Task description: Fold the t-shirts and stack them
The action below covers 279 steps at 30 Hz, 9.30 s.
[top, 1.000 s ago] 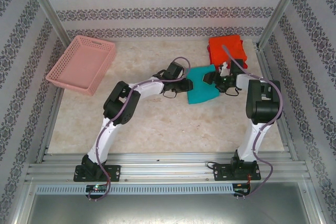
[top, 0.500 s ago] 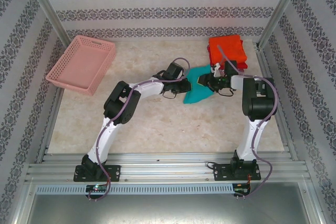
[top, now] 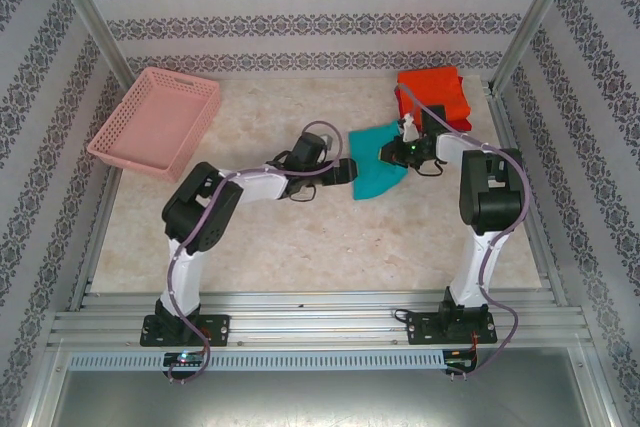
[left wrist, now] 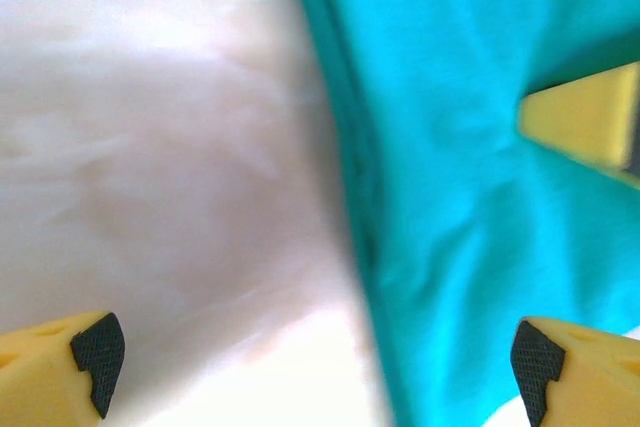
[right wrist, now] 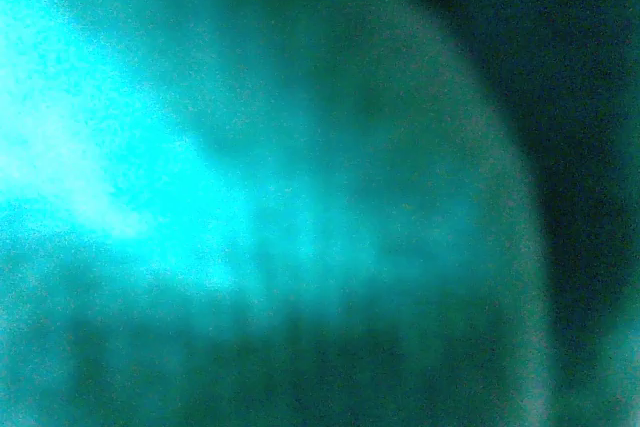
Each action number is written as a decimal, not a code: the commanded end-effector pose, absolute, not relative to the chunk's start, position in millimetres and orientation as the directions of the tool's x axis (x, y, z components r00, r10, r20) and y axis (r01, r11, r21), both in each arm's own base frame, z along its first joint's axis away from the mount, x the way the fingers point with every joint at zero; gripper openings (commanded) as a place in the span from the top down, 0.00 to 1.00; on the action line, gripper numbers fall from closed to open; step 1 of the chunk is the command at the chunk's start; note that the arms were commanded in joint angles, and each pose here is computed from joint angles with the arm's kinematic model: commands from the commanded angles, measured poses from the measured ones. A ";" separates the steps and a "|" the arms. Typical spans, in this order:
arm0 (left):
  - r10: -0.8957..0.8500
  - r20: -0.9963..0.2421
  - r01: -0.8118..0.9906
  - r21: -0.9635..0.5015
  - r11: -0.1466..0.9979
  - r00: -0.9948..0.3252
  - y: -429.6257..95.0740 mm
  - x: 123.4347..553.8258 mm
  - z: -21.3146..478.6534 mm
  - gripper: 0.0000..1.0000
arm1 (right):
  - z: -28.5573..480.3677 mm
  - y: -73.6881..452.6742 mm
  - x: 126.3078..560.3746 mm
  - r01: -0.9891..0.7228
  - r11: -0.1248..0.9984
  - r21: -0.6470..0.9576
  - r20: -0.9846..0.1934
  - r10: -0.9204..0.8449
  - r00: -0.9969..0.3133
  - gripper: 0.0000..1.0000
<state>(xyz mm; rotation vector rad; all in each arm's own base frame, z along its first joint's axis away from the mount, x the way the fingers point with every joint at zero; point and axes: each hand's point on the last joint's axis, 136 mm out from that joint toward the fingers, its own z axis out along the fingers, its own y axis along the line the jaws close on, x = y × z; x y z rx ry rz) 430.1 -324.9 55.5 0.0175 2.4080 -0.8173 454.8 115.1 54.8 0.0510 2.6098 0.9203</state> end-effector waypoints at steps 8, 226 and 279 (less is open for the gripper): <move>-0.120 -0.779 0.299 -0.372 0.879 -0.616 -273.3 417.8 91.6 0.00 | 133.6 96.4 497.5 -0.254 0.894 0.370 -0.534 -0.020 -0.845 1.00; 0.087 -0.861 0.648 -0.306 0.697 -0.501 -303.4 358.1 88.6 0.00 | 185.0 -49.5 599.8 -0.049 0.991 0.125 -0.718 0.056 -0.694 0.60; 0.111 -0.952 0.017 0.111 0.994 -0.287 -59.8 313.5 177.6 0.00 | 134.4 -10.2 382.5 0.092 0.994 0.053 -0.916 0.085 -0.391 0.02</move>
